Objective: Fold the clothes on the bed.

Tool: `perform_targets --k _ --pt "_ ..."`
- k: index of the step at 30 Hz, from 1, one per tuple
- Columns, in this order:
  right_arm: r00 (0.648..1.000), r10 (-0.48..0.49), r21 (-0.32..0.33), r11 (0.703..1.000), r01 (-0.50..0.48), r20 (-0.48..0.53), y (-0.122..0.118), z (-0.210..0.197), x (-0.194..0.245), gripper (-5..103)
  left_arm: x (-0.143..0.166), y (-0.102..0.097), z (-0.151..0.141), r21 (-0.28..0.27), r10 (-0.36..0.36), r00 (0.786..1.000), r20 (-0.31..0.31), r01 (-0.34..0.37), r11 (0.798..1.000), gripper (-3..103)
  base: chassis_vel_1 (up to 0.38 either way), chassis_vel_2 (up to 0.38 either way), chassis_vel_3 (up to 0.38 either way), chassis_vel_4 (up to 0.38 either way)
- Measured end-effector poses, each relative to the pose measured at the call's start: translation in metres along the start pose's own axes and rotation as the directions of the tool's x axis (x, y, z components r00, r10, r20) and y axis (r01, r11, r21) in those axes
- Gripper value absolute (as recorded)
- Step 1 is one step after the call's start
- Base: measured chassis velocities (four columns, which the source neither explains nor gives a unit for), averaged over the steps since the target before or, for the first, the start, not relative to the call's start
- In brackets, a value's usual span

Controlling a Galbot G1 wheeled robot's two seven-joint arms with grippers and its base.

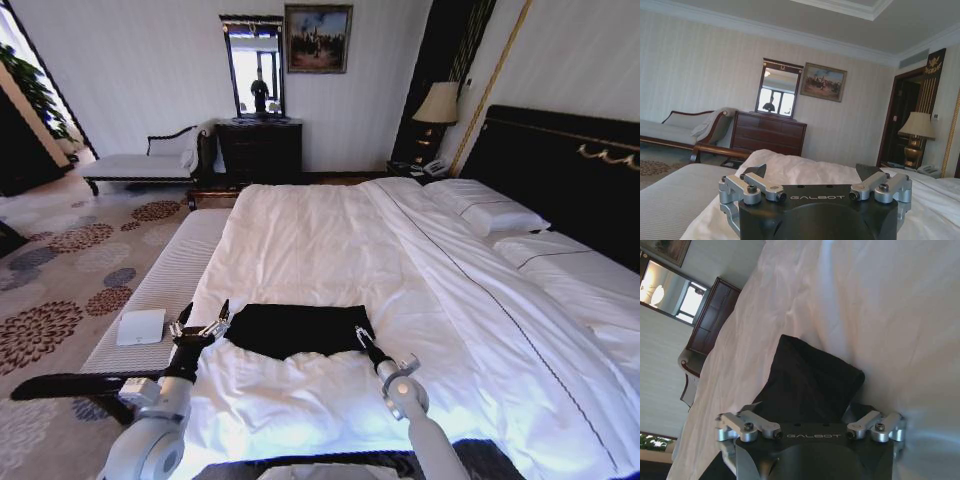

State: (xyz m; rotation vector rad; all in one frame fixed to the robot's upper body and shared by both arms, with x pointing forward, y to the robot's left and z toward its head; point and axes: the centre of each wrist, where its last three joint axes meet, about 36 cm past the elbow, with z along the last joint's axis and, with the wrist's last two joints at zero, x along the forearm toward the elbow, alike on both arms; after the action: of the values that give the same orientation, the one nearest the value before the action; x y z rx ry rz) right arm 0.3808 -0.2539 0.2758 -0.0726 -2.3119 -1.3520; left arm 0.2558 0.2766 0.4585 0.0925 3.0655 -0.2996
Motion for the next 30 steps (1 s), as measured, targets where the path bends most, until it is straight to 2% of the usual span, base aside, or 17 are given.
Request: perform_targets --k 2,4,8,10,13,14,16,19,23,25,27,30 --pt "1.0 -0.002 -0.005 1.0 0.002 0.006 0.0001 -0.0003 -0.001 88 0.0 0.0 0.0001 0.0 0.0 1.0 0.0 0.0 1.0 100 0.0 0.0 0.0 0.0" --pt "1.0 -0.004 -0.007 1.0 0.004 0.008 0.0005 -0.0002 -0.0013 88 0.0 0.0 0.0002 0.0 0.0 1.0 0.0 0.0 1.0 100 0.0 0.0 0.0 0.0" --pt "1.0 -0.006 -0.016 1.0 0.006 0.011 0.001 0.0026 -0.0026 66 0.0 0.0001 0.0005 0.0 0.0 1.0 -0.001 0.0 1.0 100 0.0 0.0 0.0 0.0" --pt "1.0 -0.006 -0.016 1.0 0.006 0.011 0.0008 0.003 -0.0027 66 0.0 0.0001 0.0005 0.0 0.0 1.0 -0.001 0.0 1.0 100 0.0 0.0 0.0 0.0" --pt "1.0 -0.005 -0.017 1.0 0.005 0.012 0.0007 0.0053 -0.0035 49 0.0 0.0001 0.0006 0.0 0.0 1.0 -0.001 0.0 1.0 100 0.0 0.0 0.0 0.0" --pt "1.0 -0.005 -0.017 1.0 0.005 0.012 0.0007 0.0053 -0.0035 49 0.0 0.0001 0.0006 0.0 0.0 1.0 -0.001 0.0 1.0 100 0.0 0.0 0.0 0.0" --pt "1.0 -0.006 -0.013 1.0 0.006 0.014 0.002 0.0063 -0.0037 38 0.0 0.0001 0.0007 0.0 0.001 1.0 -0.001 -0.001 1.0 100 0.0 0.0 0.0 0.0" --pt "1.0 -0.013 -0.004 1.0 0.013 0.018 0.0051 0.0061 -0.0021 33 0.0 0.0001 0.0008 0.0 0.001 1.0 -0.001 -0.001 1.0 100 0.0 0.0 0.0 0.0" --pt "1.0 -0.02 0.009 1.0 0.019 0.017 0.0091 0.0084 0.0004 12 0.0 0.0001 0.0009 -0.001 0.001 1.0 -0.001 -0.001 1.0 100 0.0 0.0 0.0 0.0" --pt "1.0 -0.018 0.01 1.0 0.018 0.017 0.0089 0.0089 0.0006 12 0.0 0.0001 0.0009 -0.001 0.001 1.0 -0.001 -0.001 1.0 100 0.0 0.0 0.0 0.0" --pt "1.0 -0.015 0.01 1.0 0.015 0.019 0.0077 0.0097 0.0015 4 0.0 0.0001 0.0009 -0.001 0.001 1.0 -0.001 -0.001 1.0 100 0.0 0.0 0.0 0.0" --pt "1.0 -0.016 0.008 1.0 0.016 0.023 0.0082 0.0094 0.0019 4 0.0 0.0001 0.0009 -0.001 0.001 1.0 -0.001 -0.001 1.0 100 0.0 0.0 0.0 0.0"
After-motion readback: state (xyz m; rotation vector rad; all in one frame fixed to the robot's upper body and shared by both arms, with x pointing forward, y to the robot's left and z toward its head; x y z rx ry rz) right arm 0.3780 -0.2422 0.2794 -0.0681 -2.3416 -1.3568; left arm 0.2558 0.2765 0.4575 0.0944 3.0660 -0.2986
